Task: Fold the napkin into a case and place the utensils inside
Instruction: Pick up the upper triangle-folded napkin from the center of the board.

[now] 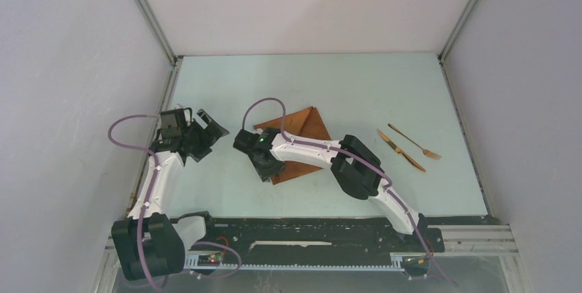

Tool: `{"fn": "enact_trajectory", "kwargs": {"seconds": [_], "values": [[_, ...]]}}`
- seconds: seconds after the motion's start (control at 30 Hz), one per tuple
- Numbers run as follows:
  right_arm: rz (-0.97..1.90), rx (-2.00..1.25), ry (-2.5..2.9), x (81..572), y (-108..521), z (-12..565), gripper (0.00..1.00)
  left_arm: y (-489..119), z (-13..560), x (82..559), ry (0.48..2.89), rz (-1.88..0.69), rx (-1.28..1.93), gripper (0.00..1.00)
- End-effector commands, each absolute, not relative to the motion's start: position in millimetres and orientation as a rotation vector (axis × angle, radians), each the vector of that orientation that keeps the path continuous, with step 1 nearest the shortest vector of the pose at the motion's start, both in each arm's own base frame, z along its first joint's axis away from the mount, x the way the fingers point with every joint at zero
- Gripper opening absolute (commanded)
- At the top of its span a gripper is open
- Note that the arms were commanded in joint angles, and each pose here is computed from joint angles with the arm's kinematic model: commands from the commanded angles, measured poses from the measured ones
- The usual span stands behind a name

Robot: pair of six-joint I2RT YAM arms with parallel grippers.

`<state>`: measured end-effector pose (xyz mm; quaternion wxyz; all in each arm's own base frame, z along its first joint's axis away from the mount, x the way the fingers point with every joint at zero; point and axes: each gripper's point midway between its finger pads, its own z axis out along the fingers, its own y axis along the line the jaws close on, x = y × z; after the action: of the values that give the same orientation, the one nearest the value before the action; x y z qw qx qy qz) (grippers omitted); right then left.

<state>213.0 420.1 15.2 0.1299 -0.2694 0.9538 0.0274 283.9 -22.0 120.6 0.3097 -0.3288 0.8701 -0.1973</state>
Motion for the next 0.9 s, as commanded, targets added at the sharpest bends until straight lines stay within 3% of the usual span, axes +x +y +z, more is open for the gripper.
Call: {"fn": "enact_trajectory", "kwargs": {"seconds": [0.0, 0.2, 0.37, 0.6, 0.87], "values": [[0.014, -0.817, 2.861, 203.2, 399.9, -33.2, 0.45, -20.2, 124.8, 287.1, 2.280, -0.530, -0.834, 0.97], [-0.129, -0.801, 2.814, 217.8, 381.9, -38.2, 0.27, -21.2, 121.4, 285.3, 2.285, -0.539, -0.838, 0.97], [-0.013, -0.812, 2.753, 227.9, 400.0, -16.2, 0.00, -33.0, 115.4, 288.3, 2.294, -0.633, -0.835, 0.99], [0.347, -0.796, 2.647, 229.5, 429.9, 50.3, 0.00, -74.5, 95.7, 297.1, 2.268, -1.029, -0.922, 1.00], [0.588, -0.737, 2.700, 221.9, 418.4, 64.9, 0.00, -97.4, 80.3, 315.9, 2.210, -1.207, -0.978, 1.00]]}}
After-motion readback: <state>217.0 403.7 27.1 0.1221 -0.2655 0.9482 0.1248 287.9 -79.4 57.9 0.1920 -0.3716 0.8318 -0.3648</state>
